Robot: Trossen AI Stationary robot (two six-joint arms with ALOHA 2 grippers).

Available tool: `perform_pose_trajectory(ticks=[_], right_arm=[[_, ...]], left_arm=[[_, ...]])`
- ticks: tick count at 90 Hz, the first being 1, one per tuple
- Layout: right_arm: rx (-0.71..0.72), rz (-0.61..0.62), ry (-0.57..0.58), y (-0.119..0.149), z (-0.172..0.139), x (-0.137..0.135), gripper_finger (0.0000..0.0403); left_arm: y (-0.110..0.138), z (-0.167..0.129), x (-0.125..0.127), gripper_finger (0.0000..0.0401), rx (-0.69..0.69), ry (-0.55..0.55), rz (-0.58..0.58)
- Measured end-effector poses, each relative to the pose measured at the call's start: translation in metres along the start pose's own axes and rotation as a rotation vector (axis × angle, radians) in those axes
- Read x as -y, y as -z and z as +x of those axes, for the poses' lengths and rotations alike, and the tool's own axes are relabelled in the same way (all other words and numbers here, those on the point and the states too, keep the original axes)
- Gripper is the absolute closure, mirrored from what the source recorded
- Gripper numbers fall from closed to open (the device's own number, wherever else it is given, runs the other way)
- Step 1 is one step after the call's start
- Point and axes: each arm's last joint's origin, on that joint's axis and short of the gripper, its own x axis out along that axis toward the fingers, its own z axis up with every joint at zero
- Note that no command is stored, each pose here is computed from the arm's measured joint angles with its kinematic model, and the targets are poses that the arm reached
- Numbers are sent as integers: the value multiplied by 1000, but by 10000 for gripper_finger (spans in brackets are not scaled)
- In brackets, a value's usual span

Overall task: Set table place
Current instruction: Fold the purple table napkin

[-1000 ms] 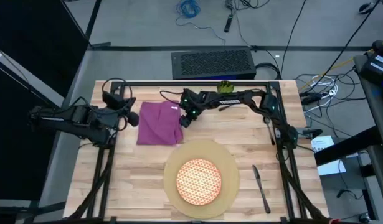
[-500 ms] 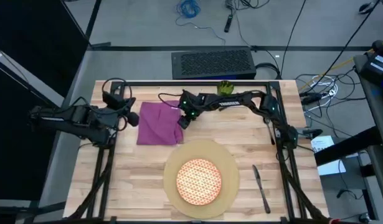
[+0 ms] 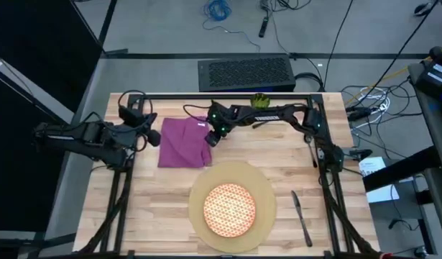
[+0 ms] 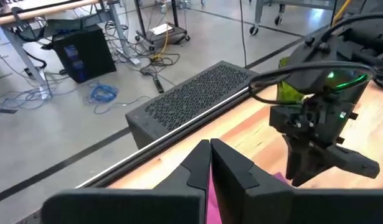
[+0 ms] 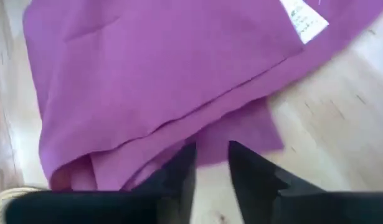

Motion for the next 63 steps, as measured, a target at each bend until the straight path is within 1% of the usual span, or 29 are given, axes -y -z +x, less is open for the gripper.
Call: perform_pose_trajectory(ticks=[5,14,31,38,48,63], right_arm=[[0,-24,-2,0,0,-1,391],[2,-34,-1,0,0,-1,400],[8,-38,-2,0,0,-2,403],[4,-30,1,1,5,0,403],[-21,-15,26,6,18,7,403],[-3,-27,58,6,19,5,403]], left_arm=[[0,0,0,401,0,0,0],[0,0,0,401,0,0,0],[0,0,0,401,0,0,0],[0,0,0,401,0,0,0],[0,0,0,401,0,0,0],[0,0,0,401,0,0,1]])
